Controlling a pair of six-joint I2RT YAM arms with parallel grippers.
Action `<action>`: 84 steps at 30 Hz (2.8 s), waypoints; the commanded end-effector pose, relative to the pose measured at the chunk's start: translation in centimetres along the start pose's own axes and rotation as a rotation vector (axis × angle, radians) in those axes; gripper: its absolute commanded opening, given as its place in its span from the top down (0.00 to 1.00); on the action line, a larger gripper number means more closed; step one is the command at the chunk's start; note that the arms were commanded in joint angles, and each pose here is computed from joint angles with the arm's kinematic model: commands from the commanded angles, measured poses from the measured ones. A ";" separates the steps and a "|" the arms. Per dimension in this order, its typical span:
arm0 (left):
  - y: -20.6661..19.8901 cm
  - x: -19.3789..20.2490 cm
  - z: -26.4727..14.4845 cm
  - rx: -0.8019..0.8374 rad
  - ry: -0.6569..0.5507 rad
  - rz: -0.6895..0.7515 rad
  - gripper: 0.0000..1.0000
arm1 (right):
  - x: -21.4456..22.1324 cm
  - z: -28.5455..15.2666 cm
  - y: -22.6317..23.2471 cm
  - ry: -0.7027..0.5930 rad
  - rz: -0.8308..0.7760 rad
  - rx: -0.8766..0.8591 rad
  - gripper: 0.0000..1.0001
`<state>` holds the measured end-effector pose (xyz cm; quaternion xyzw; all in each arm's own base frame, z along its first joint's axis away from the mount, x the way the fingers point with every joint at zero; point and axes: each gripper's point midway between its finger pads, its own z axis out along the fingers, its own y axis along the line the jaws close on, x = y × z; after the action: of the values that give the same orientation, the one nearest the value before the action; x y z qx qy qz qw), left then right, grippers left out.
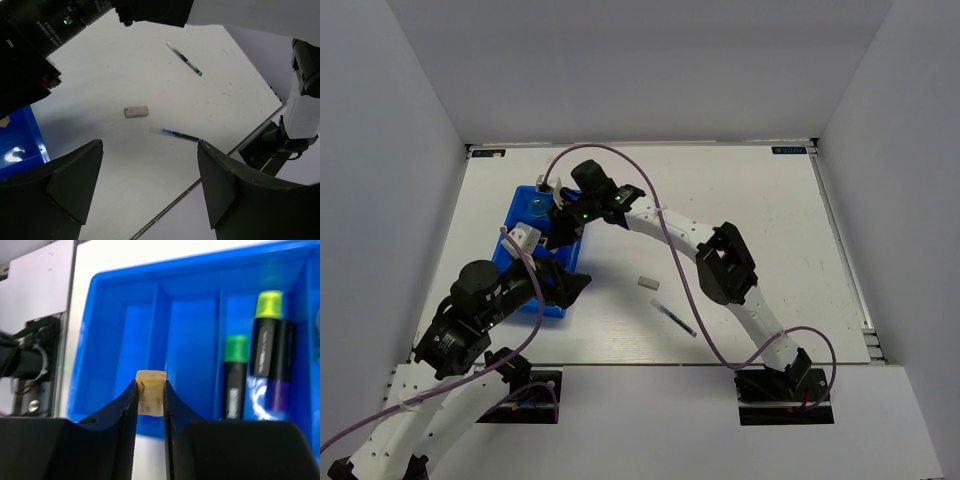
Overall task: Sort the stationery into containers
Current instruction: Place the stationery in the storage box, then pick up the stationery from the center of the board.
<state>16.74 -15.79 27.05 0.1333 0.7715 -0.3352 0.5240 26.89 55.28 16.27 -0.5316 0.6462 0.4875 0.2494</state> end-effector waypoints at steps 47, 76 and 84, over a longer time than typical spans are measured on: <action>3.0 13.4 13.7 0.118 1.034 0.572 0.29 | 18.3 -31.4 5.1 0.163 0.312 0.465 1.00; 4.8 17.2 24.1 0.122 1.134 0.775 0.16 | 20.4 -36.2 4.7 -0.032 0.449 0.606 1.00; 3.9 19.1 23.6 0.200 1.170 0.705 0.20 | 20.4 -36.8 4.4 -0.053 0.469 0.610 1.00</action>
<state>28.51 -29.84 2.62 0.5758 0.8120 -0.0513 0.0801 23.44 12.81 14.72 -0.2557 0.8687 0.3156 0.2835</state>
